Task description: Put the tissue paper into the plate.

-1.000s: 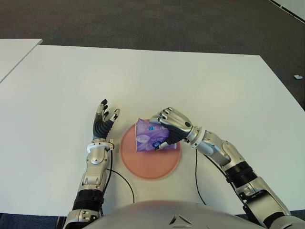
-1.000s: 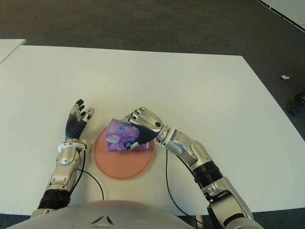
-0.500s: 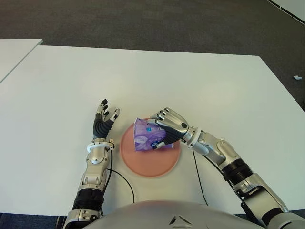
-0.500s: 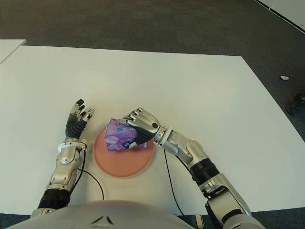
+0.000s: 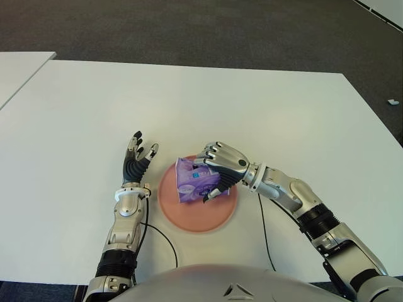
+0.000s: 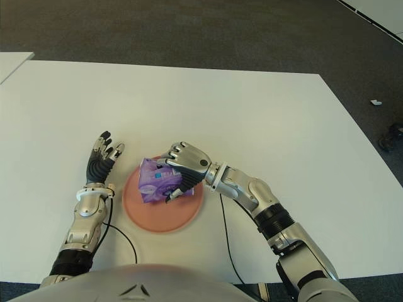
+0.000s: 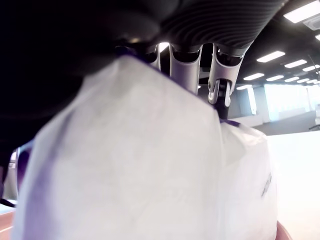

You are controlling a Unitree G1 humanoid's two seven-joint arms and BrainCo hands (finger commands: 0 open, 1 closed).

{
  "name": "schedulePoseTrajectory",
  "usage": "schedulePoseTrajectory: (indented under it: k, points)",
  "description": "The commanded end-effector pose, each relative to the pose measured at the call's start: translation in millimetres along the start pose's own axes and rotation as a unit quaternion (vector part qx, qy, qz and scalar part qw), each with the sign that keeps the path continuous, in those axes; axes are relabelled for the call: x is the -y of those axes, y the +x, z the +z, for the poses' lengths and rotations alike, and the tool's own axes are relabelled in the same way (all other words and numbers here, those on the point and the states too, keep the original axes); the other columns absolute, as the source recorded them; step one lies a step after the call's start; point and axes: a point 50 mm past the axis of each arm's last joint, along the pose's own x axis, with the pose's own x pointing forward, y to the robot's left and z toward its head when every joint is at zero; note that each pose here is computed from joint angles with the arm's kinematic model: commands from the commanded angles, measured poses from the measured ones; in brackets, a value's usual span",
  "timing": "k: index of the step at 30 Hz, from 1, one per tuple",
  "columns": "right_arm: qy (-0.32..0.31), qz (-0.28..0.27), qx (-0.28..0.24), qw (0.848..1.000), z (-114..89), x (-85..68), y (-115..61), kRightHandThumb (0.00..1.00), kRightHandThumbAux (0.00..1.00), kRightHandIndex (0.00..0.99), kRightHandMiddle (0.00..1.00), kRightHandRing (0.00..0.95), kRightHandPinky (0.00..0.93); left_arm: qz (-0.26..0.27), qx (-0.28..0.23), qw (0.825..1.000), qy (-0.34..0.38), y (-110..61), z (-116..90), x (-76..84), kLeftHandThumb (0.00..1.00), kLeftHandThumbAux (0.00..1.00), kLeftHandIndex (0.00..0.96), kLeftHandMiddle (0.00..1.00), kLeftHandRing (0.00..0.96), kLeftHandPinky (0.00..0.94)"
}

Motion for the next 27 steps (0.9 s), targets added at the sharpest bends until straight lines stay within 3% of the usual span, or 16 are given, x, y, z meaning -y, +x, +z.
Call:
schedulePoseTrajectory:
  k: [1,13,22,27]
  points:
    - [0.012,0.064,-0.017,0.998,1,-20.3,-11.9,0.073,0.424,0.003,0.003,0.003,0.002,0.004,-0.061,0.998,0.011,-10.0,-20,-1.5,0.000,0.586,0.000,0.000,0.000,0.000]
    - [0.030,0.000,-0.020,0.999,7,-8.6,-16.0,0.075,0.328,0.000,0.000,0.000,0.000,0.010,-0.070,0.997,0.022,-9.2,-24,-4.0,0.000,0.599,0.000,0.000,0.000,0.000]
    - [0.052,-0.060,-0.025,0.997,8,23.5,-18.1,0.091,0.315,0.000,0.000,0.000,0.000,0.008,-0.063,0.998,0.029,-8.5,-27,-5.7,0.000,0.611,0.000,0.000,0.000,0.000]
    - [0.071,-0.101,-0.040,0.992,6,31.5,-20.6,0.093,0.325,0.000,0.000,0.000,0.000,0.003,-0.053,0.998,0.036,-8.5,-27,-6.5,0.000,0.619,0.000,0.000,0.000,0.000]
